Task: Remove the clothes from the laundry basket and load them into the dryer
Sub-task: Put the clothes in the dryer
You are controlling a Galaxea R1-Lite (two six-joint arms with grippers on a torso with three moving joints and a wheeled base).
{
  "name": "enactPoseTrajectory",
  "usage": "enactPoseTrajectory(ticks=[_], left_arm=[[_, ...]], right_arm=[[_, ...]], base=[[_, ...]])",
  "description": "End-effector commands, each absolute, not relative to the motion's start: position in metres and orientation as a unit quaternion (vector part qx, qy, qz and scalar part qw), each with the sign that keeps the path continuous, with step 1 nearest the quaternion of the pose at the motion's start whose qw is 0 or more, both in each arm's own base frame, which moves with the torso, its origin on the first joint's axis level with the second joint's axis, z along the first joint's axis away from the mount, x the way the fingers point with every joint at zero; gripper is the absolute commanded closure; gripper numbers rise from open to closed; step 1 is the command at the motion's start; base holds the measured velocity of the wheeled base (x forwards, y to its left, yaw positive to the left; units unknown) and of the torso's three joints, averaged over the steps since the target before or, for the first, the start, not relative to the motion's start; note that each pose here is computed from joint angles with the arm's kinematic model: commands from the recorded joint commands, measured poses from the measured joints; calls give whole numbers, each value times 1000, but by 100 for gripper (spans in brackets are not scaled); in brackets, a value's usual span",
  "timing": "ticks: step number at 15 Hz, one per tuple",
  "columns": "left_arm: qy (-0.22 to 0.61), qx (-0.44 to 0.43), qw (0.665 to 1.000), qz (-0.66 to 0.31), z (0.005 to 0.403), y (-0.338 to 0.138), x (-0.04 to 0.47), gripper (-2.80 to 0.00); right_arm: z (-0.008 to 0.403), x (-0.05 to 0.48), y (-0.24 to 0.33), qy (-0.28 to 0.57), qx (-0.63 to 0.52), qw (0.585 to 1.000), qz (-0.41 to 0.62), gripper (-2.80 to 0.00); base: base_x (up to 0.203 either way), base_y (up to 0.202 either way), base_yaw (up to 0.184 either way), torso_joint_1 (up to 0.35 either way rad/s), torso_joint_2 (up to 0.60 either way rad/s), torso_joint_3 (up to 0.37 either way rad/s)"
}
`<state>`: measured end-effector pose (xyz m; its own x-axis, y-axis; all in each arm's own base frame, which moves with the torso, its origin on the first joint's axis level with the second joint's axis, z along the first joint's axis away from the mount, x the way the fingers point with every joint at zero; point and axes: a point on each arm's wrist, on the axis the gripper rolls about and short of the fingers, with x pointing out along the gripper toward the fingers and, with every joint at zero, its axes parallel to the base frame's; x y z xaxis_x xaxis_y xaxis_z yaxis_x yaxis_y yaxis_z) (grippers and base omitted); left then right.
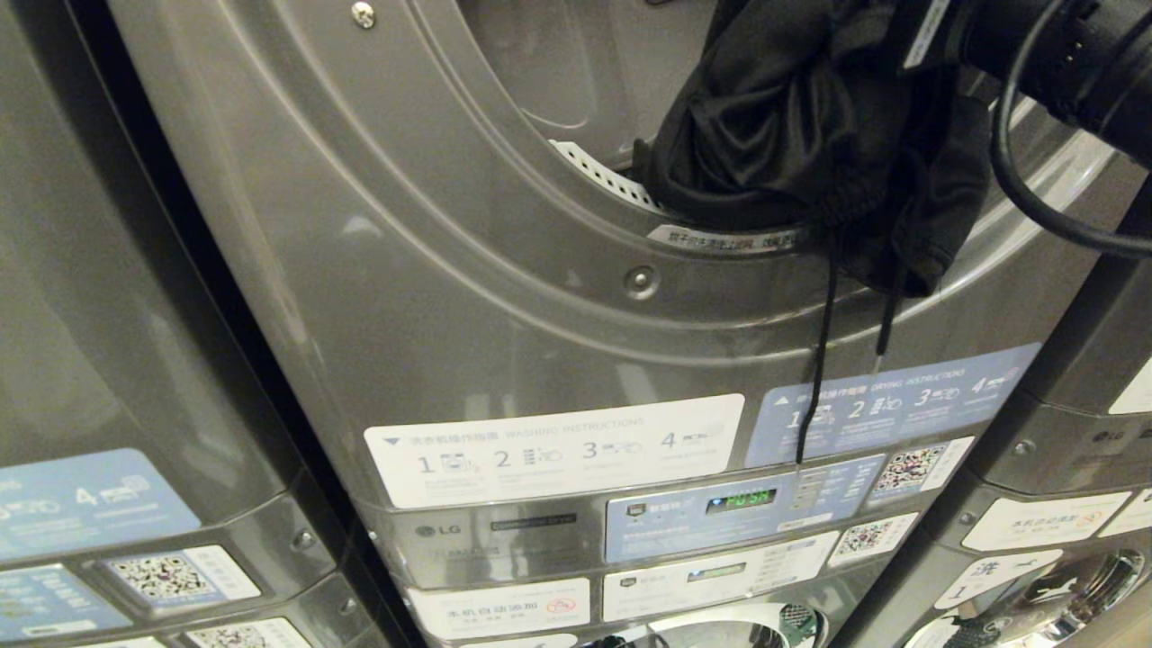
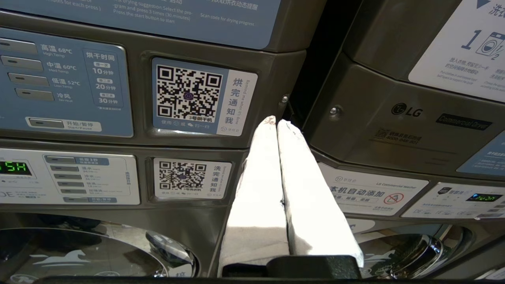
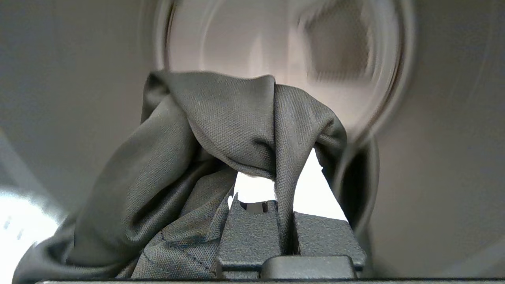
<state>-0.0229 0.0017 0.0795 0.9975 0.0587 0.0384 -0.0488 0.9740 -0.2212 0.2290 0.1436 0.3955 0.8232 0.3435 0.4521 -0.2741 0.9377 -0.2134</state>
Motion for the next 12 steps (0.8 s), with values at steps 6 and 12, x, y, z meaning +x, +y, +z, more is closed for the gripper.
enactPoseTrajectory(ticks=[6,12], left_arm=[[-7,-112,993,29,71,2,-21,0],[-7,-111,993,29,71,2,-21,0]], right_arm=[[445,293,167,-376,-77,916,114,0],[392,368,155,-350,-132,924,83,0]], base=[[0,0,0,0,0,0],[0,0,0,0,0,0]])
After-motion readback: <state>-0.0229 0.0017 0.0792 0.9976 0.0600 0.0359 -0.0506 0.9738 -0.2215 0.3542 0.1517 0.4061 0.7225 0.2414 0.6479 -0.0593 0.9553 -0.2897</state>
